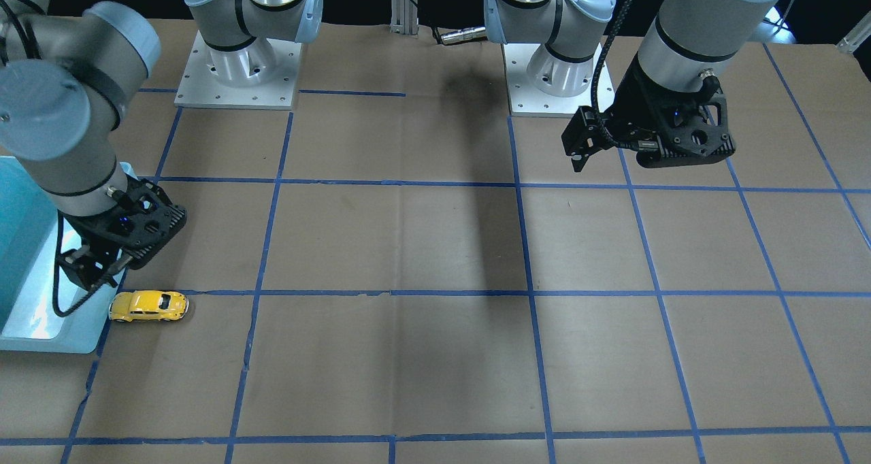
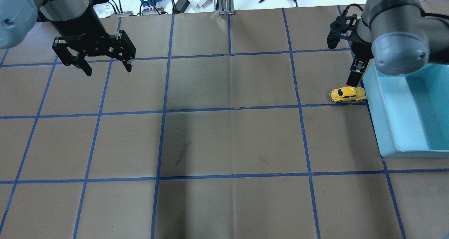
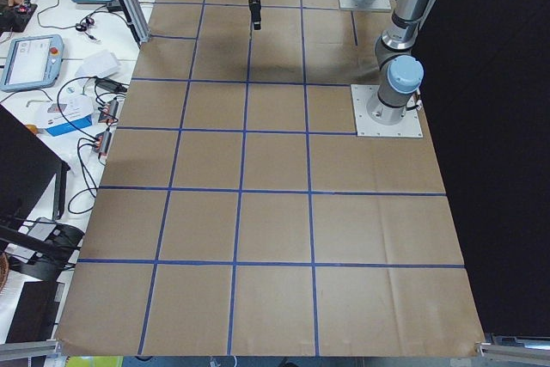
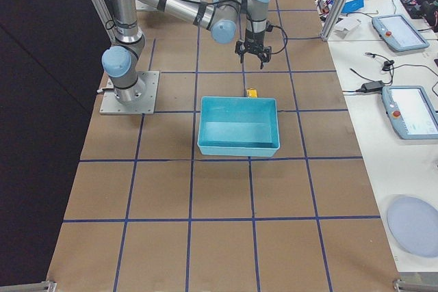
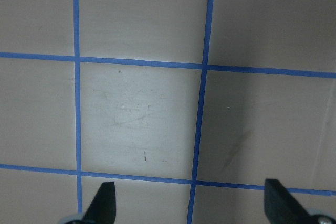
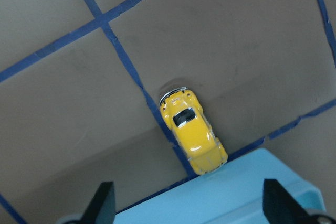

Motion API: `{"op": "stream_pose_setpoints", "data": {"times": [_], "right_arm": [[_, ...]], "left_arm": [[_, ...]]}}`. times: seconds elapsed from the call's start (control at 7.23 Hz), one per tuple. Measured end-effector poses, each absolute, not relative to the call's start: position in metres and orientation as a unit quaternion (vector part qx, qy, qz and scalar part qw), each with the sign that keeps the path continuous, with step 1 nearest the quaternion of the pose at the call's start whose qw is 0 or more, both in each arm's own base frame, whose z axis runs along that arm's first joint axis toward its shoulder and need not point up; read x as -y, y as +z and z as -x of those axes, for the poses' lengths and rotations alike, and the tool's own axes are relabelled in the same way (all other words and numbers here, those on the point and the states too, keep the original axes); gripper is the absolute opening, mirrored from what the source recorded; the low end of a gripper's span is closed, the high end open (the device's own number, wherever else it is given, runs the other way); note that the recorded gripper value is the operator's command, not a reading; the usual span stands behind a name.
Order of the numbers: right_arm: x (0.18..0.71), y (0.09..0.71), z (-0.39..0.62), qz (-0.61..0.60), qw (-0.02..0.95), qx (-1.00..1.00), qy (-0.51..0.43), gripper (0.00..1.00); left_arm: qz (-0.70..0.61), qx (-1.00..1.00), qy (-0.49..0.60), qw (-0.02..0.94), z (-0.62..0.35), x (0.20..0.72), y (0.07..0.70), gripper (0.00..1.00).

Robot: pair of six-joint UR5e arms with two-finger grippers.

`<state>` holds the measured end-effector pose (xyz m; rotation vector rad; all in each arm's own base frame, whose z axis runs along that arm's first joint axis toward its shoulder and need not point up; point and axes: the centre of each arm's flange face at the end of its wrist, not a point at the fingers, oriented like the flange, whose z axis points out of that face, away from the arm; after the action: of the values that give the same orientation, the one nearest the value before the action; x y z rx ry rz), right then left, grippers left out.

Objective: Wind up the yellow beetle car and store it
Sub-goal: 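Lower the right gripper onto the car by the bin and grasp it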

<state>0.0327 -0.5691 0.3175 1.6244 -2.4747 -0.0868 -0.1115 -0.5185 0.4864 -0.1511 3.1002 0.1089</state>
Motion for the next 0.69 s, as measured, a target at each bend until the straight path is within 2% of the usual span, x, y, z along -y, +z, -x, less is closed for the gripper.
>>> {"op": "stream_pose_setpoints", "data": {"times": [0.42,0.69], "right_arm": [[0.584,0.245,-0.007,-0.652,0.068,0.754,-0.044,0.97],[0.586,0.21,0.01,-0.678,0.037,0.732,-0.055,0.89]], "left_arm": [[0.046,-0.998,0.036,0.016,0.116,0.519,0.486,1.0],[0.046,-0.998,0.039,0.014,0.116,0.519,0.483,1.0]]}}
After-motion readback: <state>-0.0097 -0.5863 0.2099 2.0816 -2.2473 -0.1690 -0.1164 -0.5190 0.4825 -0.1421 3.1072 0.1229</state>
